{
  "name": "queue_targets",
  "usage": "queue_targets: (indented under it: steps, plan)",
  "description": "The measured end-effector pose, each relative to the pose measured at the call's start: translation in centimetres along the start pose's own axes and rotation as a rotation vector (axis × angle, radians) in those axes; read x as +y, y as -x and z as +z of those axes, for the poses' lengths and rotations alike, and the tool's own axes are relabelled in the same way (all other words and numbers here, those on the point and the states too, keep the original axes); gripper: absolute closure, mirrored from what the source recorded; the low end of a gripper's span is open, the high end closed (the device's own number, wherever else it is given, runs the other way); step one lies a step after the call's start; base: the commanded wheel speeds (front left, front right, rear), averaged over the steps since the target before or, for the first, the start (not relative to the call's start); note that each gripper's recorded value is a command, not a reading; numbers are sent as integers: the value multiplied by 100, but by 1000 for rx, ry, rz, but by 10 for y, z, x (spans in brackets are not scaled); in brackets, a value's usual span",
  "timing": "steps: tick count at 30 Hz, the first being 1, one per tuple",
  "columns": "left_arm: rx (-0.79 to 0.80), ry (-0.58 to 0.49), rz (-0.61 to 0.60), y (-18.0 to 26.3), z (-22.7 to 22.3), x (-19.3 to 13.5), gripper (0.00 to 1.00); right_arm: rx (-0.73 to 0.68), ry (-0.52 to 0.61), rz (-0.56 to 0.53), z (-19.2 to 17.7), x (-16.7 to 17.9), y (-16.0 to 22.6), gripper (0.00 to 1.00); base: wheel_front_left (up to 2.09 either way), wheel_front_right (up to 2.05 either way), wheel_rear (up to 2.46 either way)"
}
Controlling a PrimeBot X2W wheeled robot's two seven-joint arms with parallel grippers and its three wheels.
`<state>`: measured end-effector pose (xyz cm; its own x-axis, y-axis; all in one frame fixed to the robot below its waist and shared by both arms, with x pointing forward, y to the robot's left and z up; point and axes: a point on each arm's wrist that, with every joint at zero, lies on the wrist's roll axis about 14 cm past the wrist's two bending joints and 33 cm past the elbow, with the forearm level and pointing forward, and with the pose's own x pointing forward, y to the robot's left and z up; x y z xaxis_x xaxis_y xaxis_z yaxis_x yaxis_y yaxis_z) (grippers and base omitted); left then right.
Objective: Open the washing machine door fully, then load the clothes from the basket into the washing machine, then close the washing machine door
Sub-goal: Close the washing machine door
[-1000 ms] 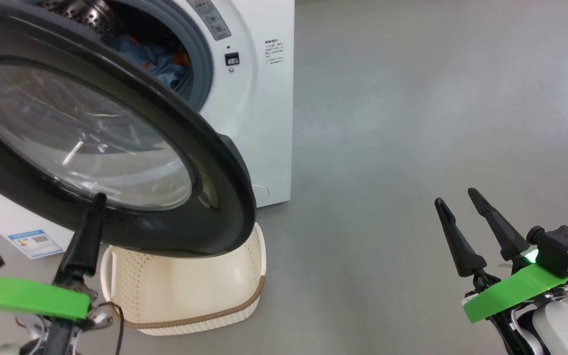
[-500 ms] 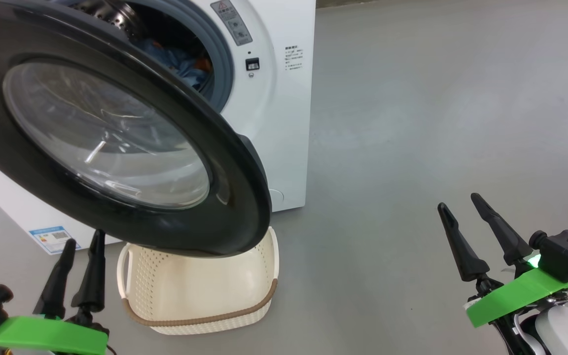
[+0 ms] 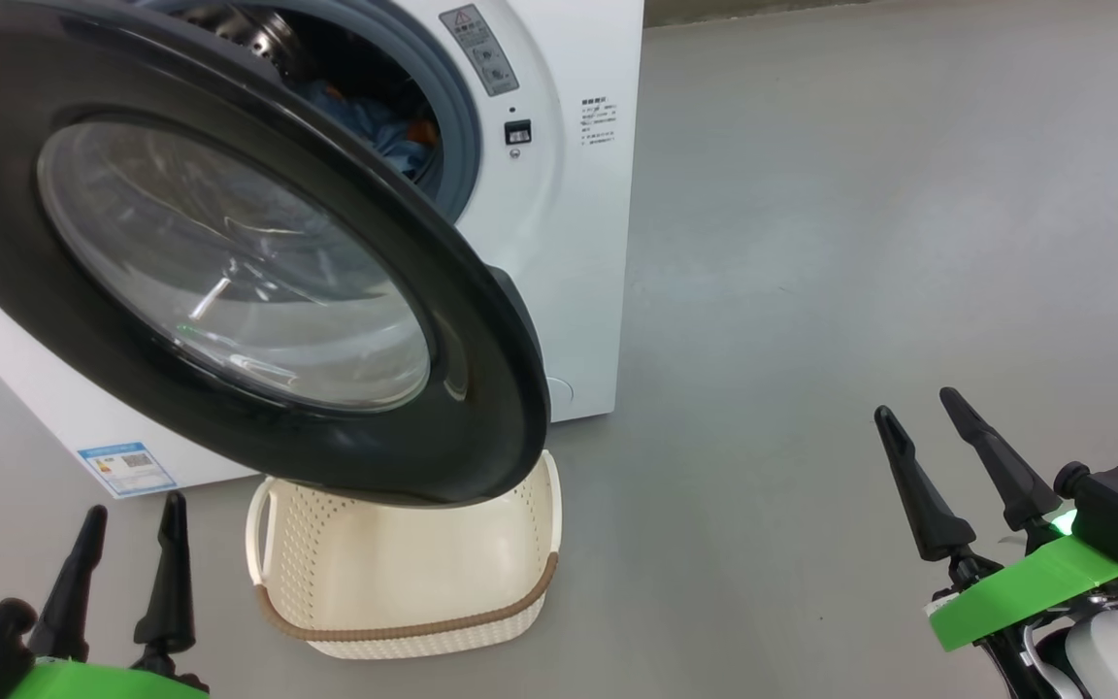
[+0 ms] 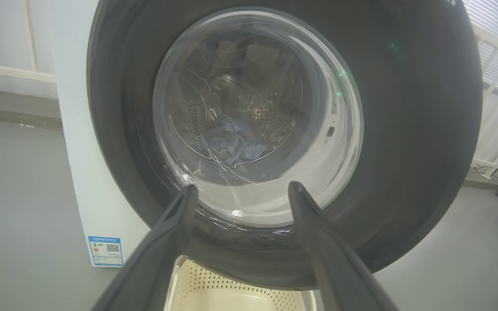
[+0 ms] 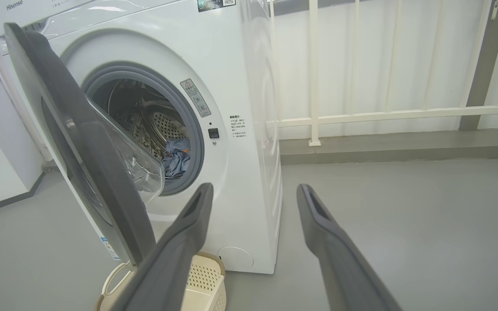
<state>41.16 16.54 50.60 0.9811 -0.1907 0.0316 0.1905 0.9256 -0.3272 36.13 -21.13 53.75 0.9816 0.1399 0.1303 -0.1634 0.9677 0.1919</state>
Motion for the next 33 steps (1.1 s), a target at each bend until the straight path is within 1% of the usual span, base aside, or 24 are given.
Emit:
queue_targets:
  steps: [4,9,14,33]
  plan:
    - [-14,-53,31,3,3,6,0,-2,1,2,1,0,-1,0,0,0,0]
    - [-40,-79,52,6,7,8,0,-4,11,4,3,-2,-2,0,0,0,0]
    - [-41,-72,71,13,4,12,0,-6,10,4,3,-2,-3,0,0,0,0]
    - [-50,-78,74,20,3,13,0,1,13,12,1,0,0,0,0,0,0]
